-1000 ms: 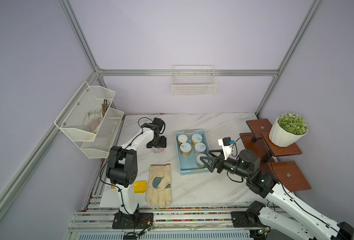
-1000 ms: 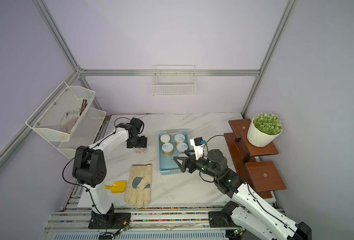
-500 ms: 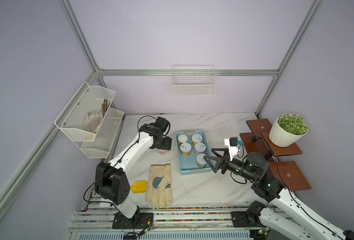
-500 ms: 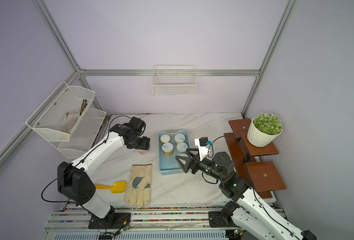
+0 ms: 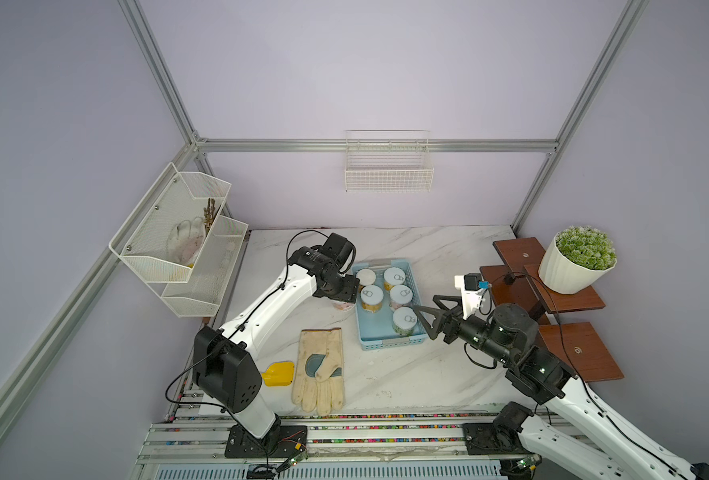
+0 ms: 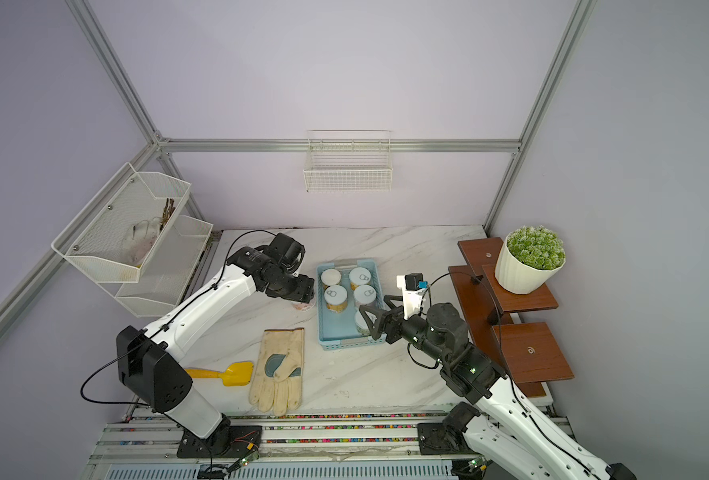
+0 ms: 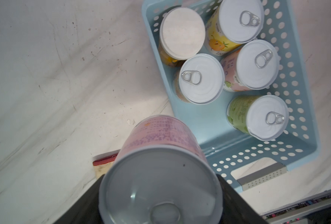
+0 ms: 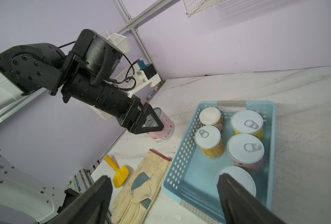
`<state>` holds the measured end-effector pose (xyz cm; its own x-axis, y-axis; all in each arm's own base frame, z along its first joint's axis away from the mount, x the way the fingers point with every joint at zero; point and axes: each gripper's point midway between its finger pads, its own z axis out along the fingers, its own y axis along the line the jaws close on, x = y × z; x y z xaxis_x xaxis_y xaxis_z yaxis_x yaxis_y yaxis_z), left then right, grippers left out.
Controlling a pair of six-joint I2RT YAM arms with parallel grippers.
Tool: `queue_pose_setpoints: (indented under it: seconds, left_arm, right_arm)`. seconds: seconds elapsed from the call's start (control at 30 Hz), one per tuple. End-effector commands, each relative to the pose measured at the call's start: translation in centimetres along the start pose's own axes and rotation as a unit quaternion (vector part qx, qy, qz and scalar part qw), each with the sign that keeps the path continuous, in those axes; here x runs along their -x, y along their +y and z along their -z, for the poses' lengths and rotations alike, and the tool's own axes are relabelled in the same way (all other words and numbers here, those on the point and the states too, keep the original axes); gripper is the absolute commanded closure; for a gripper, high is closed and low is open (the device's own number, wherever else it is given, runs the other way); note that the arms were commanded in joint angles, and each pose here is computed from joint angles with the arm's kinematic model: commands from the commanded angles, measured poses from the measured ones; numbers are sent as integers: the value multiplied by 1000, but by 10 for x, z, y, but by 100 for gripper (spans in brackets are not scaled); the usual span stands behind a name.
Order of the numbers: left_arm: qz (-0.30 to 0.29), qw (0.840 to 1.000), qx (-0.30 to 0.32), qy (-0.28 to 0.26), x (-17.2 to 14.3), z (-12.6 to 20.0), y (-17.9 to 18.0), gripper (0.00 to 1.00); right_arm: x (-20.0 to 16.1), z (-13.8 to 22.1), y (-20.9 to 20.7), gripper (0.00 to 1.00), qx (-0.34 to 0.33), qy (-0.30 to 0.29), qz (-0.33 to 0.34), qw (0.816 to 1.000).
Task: Put the canned food in the basket
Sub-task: Place the canned food in the basket.
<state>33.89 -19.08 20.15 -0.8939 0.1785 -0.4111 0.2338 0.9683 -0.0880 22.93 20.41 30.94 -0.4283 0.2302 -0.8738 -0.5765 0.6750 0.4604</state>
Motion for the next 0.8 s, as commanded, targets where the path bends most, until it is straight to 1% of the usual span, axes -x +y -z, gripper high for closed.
queue_pose_setpoints:
  seconds: [0.0, 0.17, 0.4, 0.57, 0.77]
  left_arm:
    - [-24, 998, -34, -36, 20, 16, -24, 100]
    - [-42, 997, -47, -33, 24, 11, -45, 100]
    - [-66, 996, -55, -18, 24, -5, -73, 100]
    - [-78, 995, -54, -6, 19, -17, -88, 100]
    - [-83, 996, -44, 7, 12, -30, -95, 100]
  right_arm:
    - [8, 9, -1, 9, -14, -10, 10, 1000]
    - [7, 17, -6, 9, -30, -5, 16, 999]
    - [4, 27, -16, 9, -62, -3, 18, 998]
    - [1, 34, -23, 10, -80, -1, 19, 997]
    - [-1, 40, -29, 10, -96, -1, 21, 995]
